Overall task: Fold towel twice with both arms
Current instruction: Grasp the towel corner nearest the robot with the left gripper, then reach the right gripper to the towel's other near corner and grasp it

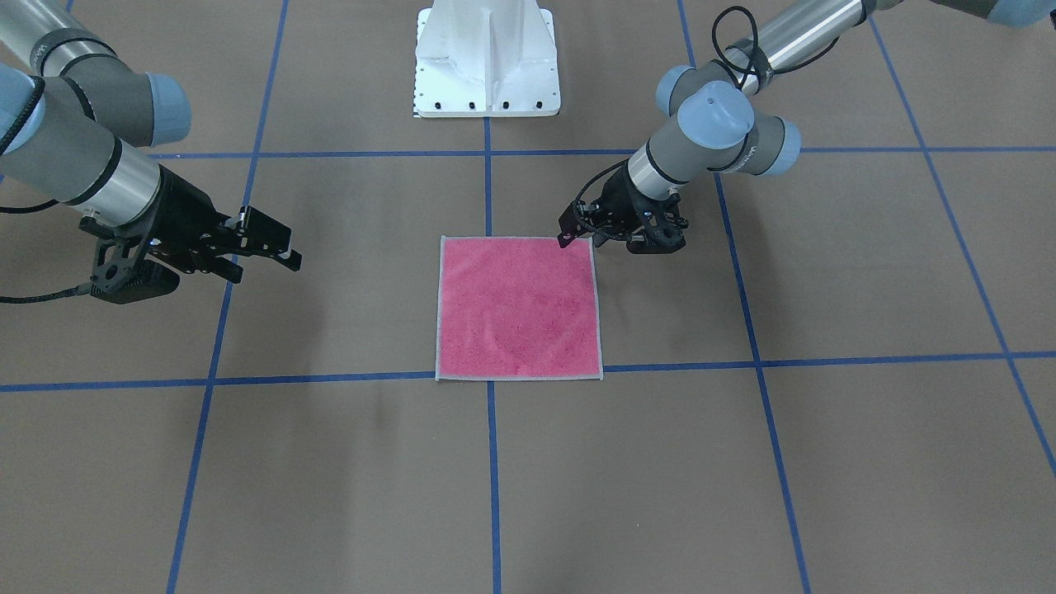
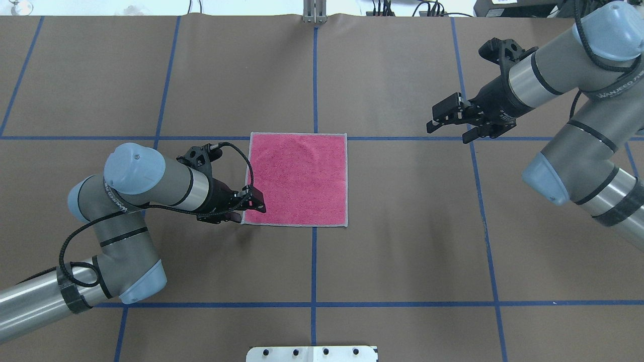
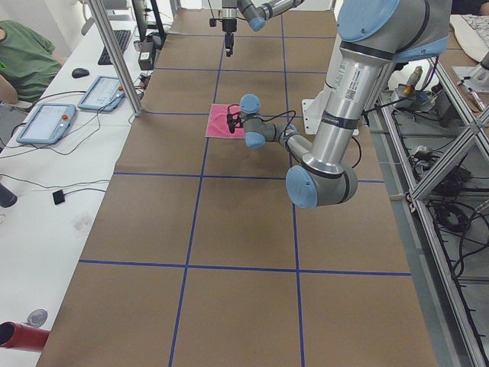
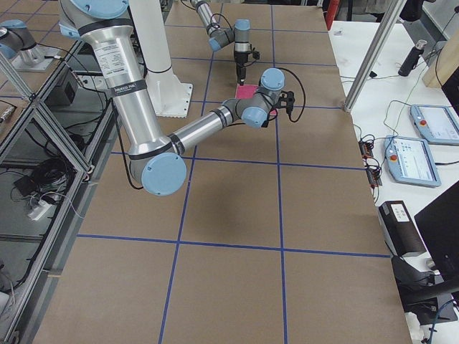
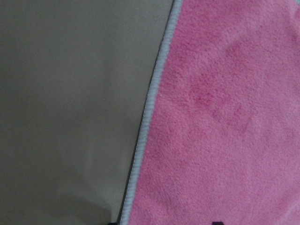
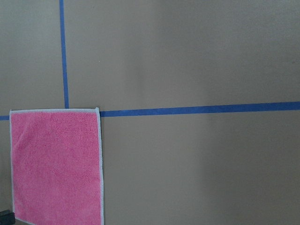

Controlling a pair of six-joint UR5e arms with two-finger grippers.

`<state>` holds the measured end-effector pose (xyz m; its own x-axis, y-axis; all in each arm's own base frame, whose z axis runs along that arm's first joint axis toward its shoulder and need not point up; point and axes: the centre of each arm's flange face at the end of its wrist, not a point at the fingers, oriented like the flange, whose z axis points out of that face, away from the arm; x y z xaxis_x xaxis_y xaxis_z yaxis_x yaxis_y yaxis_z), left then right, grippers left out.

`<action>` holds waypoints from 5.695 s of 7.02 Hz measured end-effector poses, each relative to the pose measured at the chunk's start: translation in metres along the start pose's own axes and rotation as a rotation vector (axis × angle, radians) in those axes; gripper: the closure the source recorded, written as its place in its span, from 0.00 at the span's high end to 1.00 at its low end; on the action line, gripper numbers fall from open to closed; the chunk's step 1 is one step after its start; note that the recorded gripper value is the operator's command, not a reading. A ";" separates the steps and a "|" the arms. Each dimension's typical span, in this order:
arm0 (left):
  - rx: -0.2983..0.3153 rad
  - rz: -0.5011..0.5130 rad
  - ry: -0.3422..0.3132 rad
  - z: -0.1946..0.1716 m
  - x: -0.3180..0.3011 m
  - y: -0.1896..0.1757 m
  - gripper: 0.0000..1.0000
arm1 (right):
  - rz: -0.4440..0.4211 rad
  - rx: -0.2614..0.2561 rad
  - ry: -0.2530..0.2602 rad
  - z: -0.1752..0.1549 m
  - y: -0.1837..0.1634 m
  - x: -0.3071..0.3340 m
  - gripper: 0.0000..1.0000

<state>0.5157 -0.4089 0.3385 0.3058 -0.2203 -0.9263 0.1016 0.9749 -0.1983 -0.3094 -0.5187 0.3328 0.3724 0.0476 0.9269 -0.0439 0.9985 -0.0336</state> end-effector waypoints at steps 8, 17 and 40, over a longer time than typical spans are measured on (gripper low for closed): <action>-0.003 -0.010 -0.023 0.005 -0.003 0.001 0.30 | 0.000 0.001 0.000 -0.001 0.000 0.000 1.00; -0.006 -0.052 -0.029 -0.018 0.028 0.015 0.00 | 0.053 -0.016 0.000 0.012 0.008 -0.008 0.99; 0.076 -0.182 -0.052 -0.021 0.033 -0.041 0.00 | 0.680 0.073 0.012 0.215 0.155 -0.142 0.85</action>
<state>0.5020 -0.4556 0.3089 0.3242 -0.3955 -0.8593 0.2296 0.9141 -0.3341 -0.5684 -0.3763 0.2762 0.2503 0.6643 0.7043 -0.3343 0.7420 -0.5811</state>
